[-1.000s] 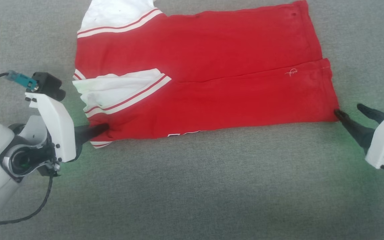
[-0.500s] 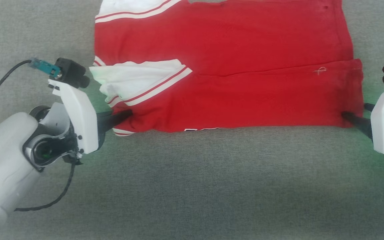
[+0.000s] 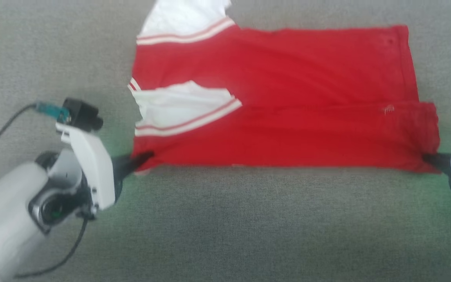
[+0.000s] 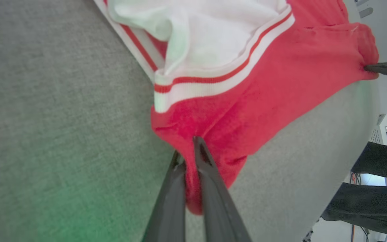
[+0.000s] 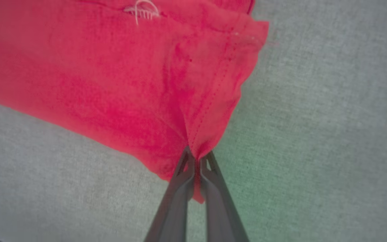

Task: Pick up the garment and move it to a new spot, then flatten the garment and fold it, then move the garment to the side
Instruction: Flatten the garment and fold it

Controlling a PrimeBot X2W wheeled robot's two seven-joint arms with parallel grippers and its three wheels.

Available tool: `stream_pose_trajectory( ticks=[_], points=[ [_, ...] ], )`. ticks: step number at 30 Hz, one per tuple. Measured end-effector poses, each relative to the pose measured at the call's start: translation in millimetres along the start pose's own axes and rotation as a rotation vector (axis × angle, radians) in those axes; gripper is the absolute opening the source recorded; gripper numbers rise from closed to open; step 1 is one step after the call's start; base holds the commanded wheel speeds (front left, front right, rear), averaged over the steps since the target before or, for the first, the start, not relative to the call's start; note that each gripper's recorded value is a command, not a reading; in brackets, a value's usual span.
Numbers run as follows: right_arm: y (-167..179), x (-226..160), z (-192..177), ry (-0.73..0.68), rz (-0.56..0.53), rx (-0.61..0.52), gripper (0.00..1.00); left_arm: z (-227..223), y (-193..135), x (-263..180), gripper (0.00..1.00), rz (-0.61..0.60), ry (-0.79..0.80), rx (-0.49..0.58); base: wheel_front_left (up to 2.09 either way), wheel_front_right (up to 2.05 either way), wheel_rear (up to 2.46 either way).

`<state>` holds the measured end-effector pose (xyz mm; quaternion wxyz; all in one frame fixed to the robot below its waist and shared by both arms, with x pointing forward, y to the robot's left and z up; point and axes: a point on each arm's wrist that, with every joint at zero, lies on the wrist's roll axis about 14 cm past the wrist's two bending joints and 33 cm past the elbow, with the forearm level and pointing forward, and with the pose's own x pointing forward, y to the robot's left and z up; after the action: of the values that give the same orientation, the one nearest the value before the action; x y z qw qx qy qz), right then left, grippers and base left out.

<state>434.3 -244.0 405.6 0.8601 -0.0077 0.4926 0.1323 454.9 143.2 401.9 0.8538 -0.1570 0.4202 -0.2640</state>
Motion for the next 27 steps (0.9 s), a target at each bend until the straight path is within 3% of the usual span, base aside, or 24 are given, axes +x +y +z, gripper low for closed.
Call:
stream_pose_trajectory(
  ticks=[17,18,19,20,21,22,23,27],
  points=[
    [0.3,-34.1,-53.0,0.07,0.015,0.036,0.0,-63.9,-42.0,-48.6,0.0,-0.058,0.027,-0.034,0.0,0.0,0.0],
    [2.5,-34.7,-52.3,0.061,0.02,0.029,0.25,-62.1,-43.3,-48.8,0.0,-0.059,0.021,-0.033,0.0,0.0,0.0],
    [2.8,-35.7,-50.1,0.044,0.019,0.027,0.58,-60.1,-44.0,-49.1,0.0,-0.059,0.012,-0.032,0.0,0.0,0.0],
    [1.8,-37.0,-47.2,0.025,0.013,0.026,1.0,-58.1,-42.5,-49.9,0.11,-0.05,0.004,-0.026,0.0,0.0,0.0],
    [0.7,-38.6,-44.0,0.005,0.006,0.022,1.0,-53.3,-40.1,-50.8,0.42,-0.04,-0.018,-0.021,0.0,0.0,0.0],
    [-0.4,-40.1,-40.4,-0.019,0.002,0.025,1.0,-47.2,-37.8,-51.7,0.95,-0.03,-0.041,-0.018,0.0,0.0,0.0],
    [-1.8,-42.0,-36.0,-0.048,-0.006,0.025,1.0,-42.4,-36.5,-52.8,1.0,-0.026,-0.059,-0.014,0.0,0.0,0.0],
    [-9.9,-53.5,0.4,-0.247,-0.052,0.024,1.0,-11.1,-21.5,-57.9,1.0,0.031,-0.182,0.01,0.0,0.0,0.0]
  ],
)
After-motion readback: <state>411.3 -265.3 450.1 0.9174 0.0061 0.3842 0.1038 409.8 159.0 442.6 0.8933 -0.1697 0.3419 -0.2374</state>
